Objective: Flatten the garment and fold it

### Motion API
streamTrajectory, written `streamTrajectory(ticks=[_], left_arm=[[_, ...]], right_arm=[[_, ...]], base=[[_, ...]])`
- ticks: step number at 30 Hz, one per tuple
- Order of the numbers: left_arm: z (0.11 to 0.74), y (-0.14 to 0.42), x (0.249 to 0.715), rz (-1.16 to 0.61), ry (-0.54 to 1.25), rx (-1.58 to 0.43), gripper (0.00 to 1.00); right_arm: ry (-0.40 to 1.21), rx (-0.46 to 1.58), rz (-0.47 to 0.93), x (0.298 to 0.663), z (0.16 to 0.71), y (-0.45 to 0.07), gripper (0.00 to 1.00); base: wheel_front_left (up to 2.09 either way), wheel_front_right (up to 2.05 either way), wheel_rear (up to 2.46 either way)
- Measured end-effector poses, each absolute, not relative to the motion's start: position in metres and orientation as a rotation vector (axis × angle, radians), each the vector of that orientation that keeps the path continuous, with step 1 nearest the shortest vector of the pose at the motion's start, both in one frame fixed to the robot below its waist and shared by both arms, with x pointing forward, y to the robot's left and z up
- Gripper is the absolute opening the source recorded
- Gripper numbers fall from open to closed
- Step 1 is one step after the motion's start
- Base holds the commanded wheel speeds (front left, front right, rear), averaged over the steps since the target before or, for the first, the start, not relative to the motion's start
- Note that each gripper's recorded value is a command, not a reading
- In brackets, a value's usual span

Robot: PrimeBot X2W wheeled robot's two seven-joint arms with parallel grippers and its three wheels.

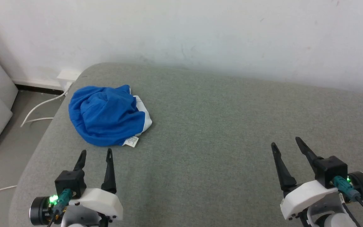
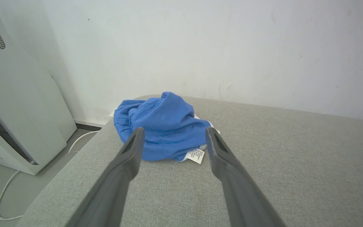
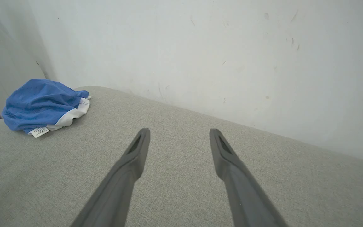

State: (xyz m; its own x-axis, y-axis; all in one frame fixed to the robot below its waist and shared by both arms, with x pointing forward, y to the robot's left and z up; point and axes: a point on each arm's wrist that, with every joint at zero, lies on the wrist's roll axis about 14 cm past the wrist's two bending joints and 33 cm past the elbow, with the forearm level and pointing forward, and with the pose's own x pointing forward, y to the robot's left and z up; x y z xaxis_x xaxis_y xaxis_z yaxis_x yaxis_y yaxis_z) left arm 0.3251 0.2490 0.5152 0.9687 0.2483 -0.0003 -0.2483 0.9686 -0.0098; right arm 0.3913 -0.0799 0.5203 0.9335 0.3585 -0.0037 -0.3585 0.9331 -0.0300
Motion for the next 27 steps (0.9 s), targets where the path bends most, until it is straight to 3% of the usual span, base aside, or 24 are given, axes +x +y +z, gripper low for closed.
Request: streamTrajectory(ticks=[27], left_arm=[[0.514,0.295,0.292,0.441,-0.014,-0.040,1.00]], right_arm=[[-0.003,-0.002,0.499,0.399,0.517,-0.032,1.00]], base=[[0.00,0.00,0.00]])
